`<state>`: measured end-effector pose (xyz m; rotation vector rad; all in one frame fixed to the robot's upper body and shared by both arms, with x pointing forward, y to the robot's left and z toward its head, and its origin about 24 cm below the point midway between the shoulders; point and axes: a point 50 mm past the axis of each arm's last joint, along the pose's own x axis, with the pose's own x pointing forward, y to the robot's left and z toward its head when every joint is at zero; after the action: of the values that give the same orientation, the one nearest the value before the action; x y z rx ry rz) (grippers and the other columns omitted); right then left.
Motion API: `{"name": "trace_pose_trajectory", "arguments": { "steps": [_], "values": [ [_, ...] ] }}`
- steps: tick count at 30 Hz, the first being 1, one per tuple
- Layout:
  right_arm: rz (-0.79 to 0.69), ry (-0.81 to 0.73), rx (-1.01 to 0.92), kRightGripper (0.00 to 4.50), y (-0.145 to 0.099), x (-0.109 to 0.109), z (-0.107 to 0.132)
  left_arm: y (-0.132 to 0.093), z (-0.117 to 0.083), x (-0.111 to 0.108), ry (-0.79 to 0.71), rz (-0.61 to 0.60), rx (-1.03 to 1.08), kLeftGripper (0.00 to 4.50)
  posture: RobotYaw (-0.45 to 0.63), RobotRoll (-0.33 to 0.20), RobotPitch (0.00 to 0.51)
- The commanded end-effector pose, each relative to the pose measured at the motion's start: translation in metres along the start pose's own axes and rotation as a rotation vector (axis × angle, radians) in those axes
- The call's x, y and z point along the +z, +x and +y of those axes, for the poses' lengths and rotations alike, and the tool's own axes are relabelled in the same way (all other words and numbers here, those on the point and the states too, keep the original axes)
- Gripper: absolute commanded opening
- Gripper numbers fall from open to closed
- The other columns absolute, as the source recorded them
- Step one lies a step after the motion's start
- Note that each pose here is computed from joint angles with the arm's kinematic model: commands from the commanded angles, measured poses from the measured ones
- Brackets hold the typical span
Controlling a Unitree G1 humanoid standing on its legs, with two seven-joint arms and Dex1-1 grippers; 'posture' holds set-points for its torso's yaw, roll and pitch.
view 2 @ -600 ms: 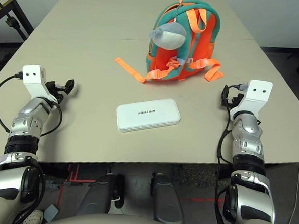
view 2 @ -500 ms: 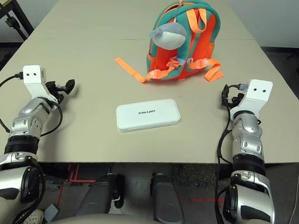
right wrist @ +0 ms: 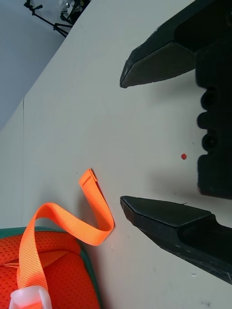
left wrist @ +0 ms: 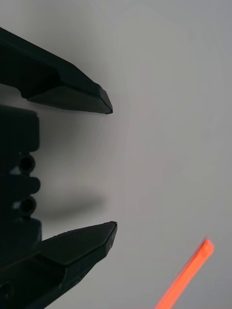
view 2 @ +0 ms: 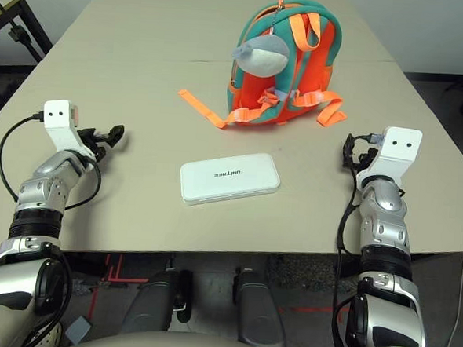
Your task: Put the pencil case into the backpack and zip it.
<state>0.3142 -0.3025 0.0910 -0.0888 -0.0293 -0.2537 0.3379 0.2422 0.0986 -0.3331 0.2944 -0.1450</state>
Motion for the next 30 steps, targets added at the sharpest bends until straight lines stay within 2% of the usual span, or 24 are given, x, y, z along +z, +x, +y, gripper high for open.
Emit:
{"name": "trace_pose_trajectory", "arguments": {
  "steps": [1,7,14,20,30],
  "values": [
    [0.003,-0.001,0.033,4.50,0.000,0.001,0.004,-0.007,-0.017,0.009,-0.113,0.125,-0.136,4.46,-0.13,0.000,0.149],
    [0.007,-0.001,0.050,4.50,0.002,-0.001,0.008,-0.026,-0.042,0.012,-0.253,0.332,-0.354,4.46,-0.12,0.000,0.139],
    [0.003,-0.005,0.075,4.50,0.005,-0.002,0.014,-0.045,-0.057,-0.011,-0.389,0.566,-0.533,4.46,-0.12,0.000,0.120],
    [-0.007,-0.016,0.094,4.50,0.004,-0.001,0.017,-0.044,-0.059,-0.032,-0.447,0.674,-0.554,4.46,-0.14,0.000,0.113],
    [0.002,-0.039,0.102,4.50,0.001,-0.003,0.018,-0.037,-0.058,-0.053,-0.505,0.788,-0.520,4.46,-0.17,0.000,0.111]
  ]
}}
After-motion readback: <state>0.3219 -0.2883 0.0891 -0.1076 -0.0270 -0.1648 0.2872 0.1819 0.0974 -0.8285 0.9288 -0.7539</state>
